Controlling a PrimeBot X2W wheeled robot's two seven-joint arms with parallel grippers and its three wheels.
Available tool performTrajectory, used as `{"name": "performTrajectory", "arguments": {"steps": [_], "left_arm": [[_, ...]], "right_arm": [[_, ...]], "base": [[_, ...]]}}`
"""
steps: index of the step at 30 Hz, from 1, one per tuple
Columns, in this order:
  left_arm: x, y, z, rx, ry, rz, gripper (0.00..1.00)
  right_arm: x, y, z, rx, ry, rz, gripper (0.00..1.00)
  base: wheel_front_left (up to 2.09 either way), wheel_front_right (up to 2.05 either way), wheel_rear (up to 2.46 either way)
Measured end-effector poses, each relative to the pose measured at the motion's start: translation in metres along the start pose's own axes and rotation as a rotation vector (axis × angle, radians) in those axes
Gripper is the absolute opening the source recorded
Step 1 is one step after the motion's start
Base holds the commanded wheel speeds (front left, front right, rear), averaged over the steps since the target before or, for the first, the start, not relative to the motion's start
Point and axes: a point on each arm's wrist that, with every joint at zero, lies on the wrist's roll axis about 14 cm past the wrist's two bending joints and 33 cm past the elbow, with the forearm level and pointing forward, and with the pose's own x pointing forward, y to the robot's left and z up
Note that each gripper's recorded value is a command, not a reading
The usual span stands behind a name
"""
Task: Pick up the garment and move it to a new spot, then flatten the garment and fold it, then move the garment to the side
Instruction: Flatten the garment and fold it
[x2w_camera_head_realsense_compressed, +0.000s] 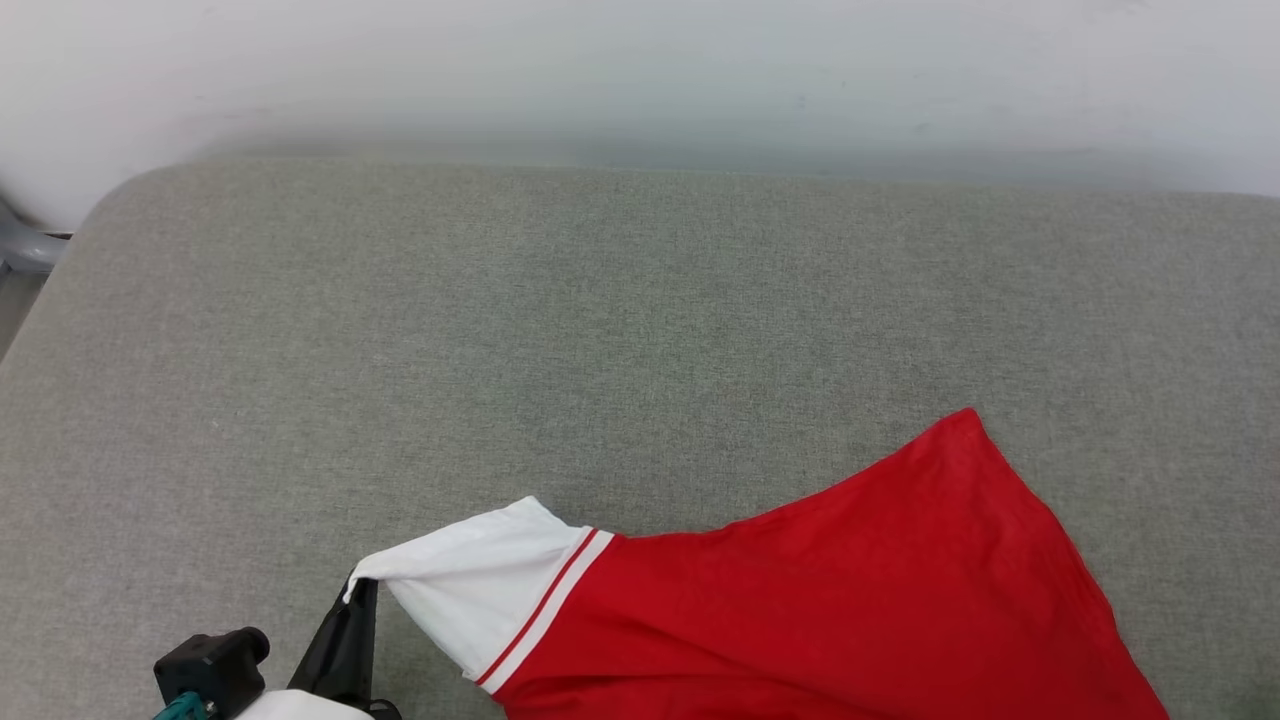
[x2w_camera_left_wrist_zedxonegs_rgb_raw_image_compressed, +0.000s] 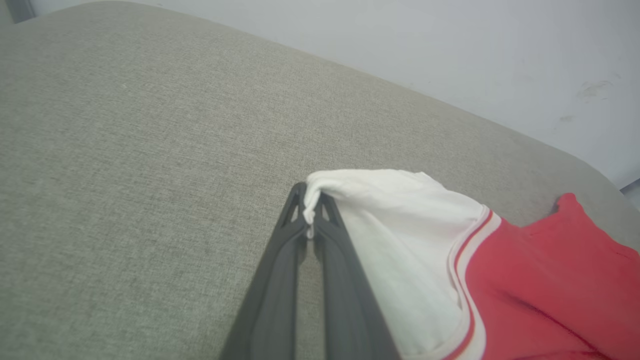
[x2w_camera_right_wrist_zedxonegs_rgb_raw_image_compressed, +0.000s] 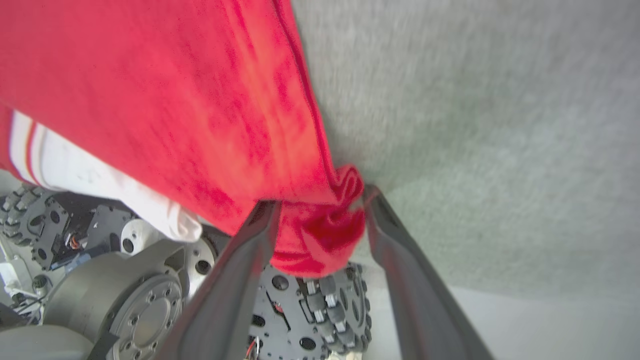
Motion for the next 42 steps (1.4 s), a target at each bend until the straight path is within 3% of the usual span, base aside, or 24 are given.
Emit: {"name": "performTrajectory", "arguments": {"steps": [4,11,16,23,34,42], "left_arm": [[-0.001,-0.001,0.001,0.000,-0.003,-0.003,0.00],[0.001,-0.002,0.003,0.007,-0.005,-0.004,0.00],[0.008,-0.005,0.006,-0.001,-0.015,-0.009,0.00],[0.018,-0.007,0.000,-0.004,-0.003,-0.007,0.00],[0.031,-0.003,-0.009,-0.014,0.009,0.017,0.00],[0.037,0.001,-0.015,-0.017,0.019,0.031,0.00]], "right_arm": [[-0.016,0.003,0.060,-0.031,-0.206,0.003,1.00],[-0.057,0.028,0.170,-0.186,-0.532,0.011,1.00],[-0.063,0.061,0.223,-0.315,-0.588,0.043,1.00],[-0.026,0.096,0.250,-0.483,-0.400,0.055,1.00],[0.062,0.094,0.222,-0.573,-0.007,0.013,1.00],[0.103,0.092,0.198,-0.603,0.102,0.022,1.00]], "base": [[0.00,0.00,0.00],[0.00,0.00,0.00],[0.00,0.00,0.00],[0.00,0.00,0.00],[0.00,0.00,0.00],[0.00,0.00,0.00]]}}
